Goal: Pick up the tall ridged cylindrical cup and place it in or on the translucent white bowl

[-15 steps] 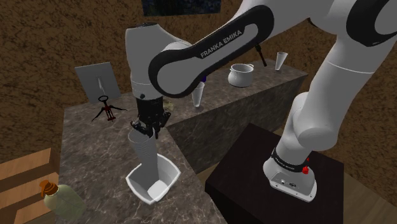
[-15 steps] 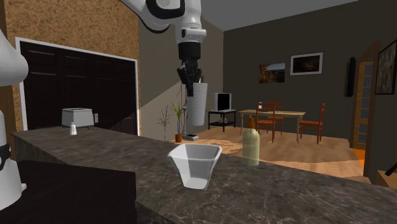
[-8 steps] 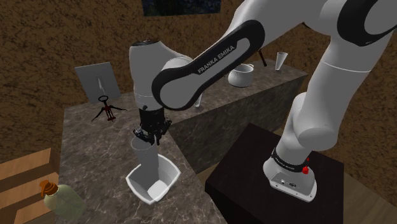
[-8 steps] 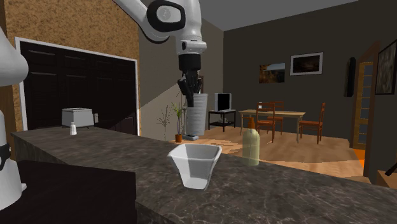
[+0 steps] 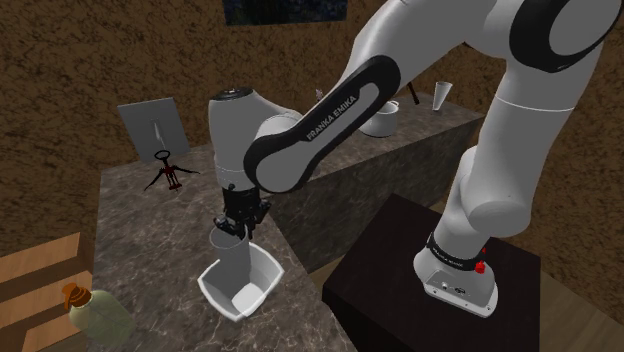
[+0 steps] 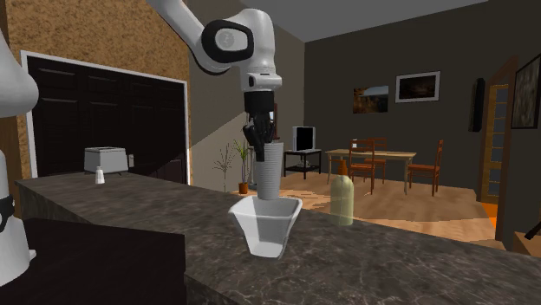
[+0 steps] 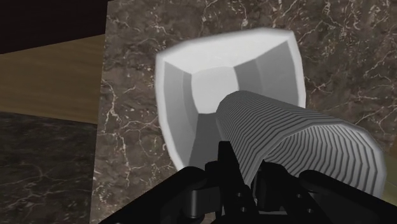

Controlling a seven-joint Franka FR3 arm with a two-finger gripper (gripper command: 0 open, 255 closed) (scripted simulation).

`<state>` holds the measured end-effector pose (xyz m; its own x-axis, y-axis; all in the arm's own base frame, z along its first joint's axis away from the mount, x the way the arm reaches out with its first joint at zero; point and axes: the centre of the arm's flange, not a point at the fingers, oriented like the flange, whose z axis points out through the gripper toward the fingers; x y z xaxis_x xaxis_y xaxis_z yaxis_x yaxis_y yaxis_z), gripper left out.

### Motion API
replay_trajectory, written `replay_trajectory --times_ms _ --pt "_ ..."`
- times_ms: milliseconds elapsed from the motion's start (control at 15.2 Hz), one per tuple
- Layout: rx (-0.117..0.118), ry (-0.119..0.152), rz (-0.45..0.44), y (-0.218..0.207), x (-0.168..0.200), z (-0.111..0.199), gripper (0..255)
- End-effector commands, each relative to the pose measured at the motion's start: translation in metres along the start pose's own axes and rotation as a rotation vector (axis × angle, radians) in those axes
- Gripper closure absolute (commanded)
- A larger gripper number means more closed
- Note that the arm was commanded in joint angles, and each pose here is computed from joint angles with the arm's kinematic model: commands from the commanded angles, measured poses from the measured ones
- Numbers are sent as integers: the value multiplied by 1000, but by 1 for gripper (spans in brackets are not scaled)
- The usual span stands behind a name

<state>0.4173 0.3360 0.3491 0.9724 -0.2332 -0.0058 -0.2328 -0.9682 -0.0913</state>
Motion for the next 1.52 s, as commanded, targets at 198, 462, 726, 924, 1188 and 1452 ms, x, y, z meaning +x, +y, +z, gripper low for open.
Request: replay_trajectory --times_ms 198,462,726,924,1188,1452 --pt "0 0 0 2 -1 18 255" --pt "0 0 0 2 -1 18 255" --pt "0 0 0 2 -1 18 0" --pt "0 0 0 2 -1 19 0" --pt "0 0 0 2 -1 -21 0" --pt "0 0 0 2 -1 -32 0"
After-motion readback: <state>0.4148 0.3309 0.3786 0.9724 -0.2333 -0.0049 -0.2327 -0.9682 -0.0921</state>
